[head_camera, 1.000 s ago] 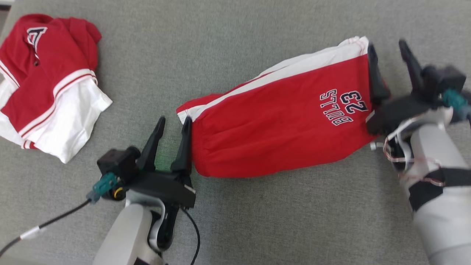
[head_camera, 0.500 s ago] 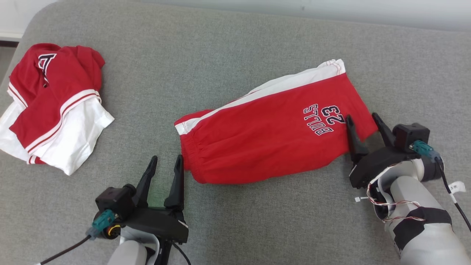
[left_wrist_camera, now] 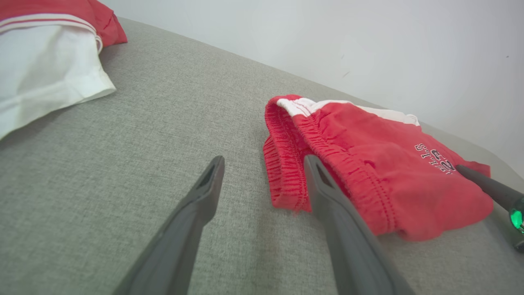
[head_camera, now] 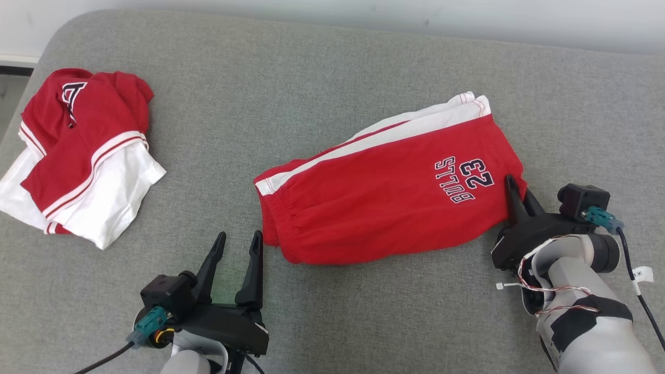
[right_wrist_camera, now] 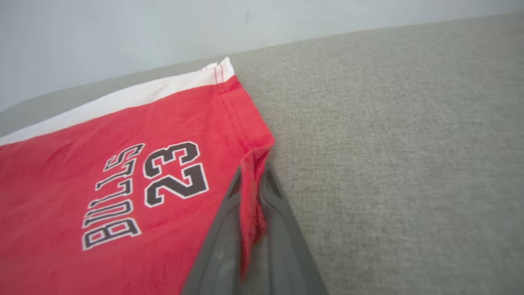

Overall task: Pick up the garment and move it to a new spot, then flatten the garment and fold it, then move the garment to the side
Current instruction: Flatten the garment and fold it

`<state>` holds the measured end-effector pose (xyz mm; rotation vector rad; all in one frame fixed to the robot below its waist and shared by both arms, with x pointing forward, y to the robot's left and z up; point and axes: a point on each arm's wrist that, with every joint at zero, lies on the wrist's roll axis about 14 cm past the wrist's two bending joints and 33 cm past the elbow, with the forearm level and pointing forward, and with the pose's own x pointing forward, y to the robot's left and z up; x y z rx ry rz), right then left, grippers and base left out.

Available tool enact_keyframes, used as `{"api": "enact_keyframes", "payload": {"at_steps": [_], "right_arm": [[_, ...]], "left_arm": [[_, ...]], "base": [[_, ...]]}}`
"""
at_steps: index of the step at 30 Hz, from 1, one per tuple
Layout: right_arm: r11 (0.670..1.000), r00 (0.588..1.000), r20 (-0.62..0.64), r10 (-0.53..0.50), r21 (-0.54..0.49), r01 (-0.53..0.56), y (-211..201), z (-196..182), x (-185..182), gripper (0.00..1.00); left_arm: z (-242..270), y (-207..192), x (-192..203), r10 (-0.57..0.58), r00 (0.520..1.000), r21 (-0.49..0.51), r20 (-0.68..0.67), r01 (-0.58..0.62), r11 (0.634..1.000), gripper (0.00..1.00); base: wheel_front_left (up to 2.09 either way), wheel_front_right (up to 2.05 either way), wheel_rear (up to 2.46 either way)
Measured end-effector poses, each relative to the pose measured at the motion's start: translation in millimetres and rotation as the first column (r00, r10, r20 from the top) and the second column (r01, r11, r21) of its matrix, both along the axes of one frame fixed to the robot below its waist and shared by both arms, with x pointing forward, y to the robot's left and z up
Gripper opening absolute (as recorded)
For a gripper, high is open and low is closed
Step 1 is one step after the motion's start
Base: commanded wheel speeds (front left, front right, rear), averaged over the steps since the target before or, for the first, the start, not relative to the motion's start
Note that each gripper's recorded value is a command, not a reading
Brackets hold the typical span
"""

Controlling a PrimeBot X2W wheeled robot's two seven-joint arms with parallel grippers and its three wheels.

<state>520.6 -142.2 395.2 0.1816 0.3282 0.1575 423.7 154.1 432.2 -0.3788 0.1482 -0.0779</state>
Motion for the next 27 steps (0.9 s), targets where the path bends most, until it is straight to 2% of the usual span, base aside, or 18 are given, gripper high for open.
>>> {"api": "enact_keyframes", "payload": {"at_steps": [5, 16, 23, 27], "right_arm": [[0.998, 0.999, 0.022, -0.044, 0.048, 0.042, -7.3, 7.4, -6.3, 0.0], [0.974, 0.985, 0.038, -0.167, 0.159, 0.159, -28.8, 18.3, -52.9, 0.0], [0.955, 0.967, 0.018, -0.254, 0.166, 0.248, -56.0, 14.3, -87.3, 0.0], [0.951, 0.962, 0.054, -0.266, 0.178, 0.253, -58.7, 25.7, -91.4, 0.0]], "left_arm": [[3.4, -1.1, -1.7, -0.011, 1.0, 0.027, 0.011, 0.01, 1.0, 1.0], [5.6, -3.3, -19.6, -0.01, 1.0, 0.029, 0.011, 0.009, 1.0, 1.0], [13.5, -13.1, -27.2, -0.035, 0.999, 0.024, 0.032, 0.034, 0.999, 1.0], [18.8, -16.0, -28.8, -0.043, 0.998, 0.025, 0.047, 0.042, 0.999, 1.0]], "base": [[0.0, 0.0, 0.0], [0.0, 0.0, 0.0], [0.0, 0.0, 0.0], [0.0, 0.0, 0.0]]}}
